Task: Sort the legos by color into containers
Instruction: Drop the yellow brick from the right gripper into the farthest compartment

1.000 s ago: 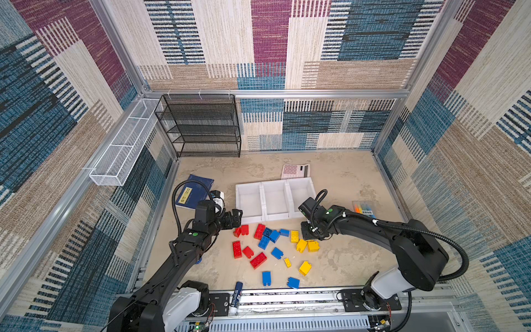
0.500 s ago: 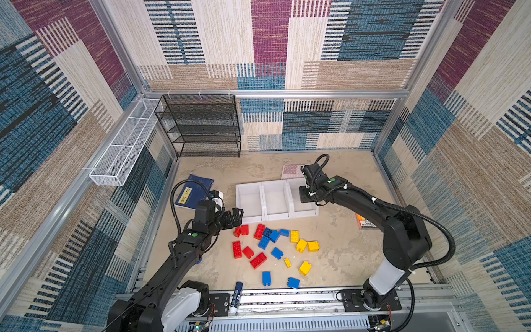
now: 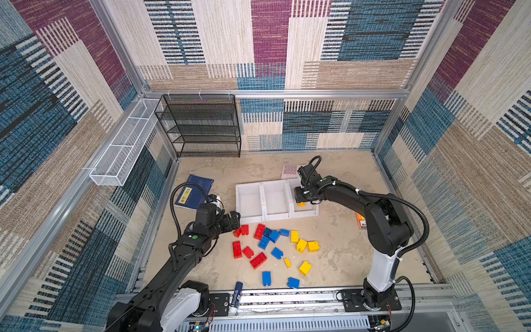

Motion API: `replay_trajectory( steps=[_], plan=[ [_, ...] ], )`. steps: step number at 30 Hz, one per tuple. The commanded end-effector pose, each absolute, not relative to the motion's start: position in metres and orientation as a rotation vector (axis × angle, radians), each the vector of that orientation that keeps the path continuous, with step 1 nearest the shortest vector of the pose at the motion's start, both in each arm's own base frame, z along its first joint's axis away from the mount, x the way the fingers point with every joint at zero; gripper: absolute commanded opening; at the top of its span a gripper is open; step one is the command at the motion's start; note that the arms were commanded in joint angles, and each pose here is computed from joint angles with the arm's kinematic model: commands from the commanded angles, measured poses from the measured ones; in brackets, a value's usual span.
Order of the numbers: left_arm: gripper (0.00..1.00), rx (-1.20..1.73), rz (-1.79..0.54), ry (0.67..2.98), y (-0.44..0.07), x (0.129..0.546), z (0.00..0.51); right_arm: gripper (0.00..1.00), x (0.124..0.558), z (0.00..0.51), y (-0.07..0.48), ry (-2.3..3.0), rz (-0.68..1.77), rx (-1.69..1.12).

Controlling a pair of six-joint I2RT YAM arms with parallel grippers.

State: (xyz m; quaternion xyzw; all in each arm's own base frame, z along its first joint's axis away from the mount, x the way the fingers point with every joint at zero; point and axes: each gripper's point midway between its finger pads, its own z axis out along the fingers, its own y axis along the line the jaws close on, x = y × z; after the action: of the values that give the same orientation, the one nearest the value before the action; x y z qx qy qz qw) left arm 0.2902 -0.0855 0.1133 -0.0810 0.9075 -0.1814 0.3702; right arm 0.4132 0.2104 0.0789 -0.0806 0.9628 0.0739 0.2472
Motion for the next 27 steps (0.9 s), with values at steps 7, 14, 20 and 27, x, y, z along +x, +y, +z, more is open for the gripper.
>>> replay_trajectory(
  steps=[7, 14, 20, 27],
  plan=[
    [0.89, -0.234, -0.339, 2.435, -0.075, 0.280, 0.091, 0.67, 0.415, 0.124, 0.226, 2.521, 0.337, -0.180],
    [0.82, -0.122, -0.324, 2.522, -0.095, 0.276, 0.079, 0.68, 0.408, 0.133, 0.222, 2.500, 0.353, -0.152],
    [0.78, -0.024, -0.287, 2.564, -0.107, 0.271, 0.070, 0.68, 0.393, 0.121, 0.222, 2.525, 0.395, -0.107],
    [0.74, 0.029, -0.187, 2.618, -0.105, 0.275, 0.060, 0.68, 0.382, 0.120, 0.220, 2.522, 0.409, -0.088]
  ],
)
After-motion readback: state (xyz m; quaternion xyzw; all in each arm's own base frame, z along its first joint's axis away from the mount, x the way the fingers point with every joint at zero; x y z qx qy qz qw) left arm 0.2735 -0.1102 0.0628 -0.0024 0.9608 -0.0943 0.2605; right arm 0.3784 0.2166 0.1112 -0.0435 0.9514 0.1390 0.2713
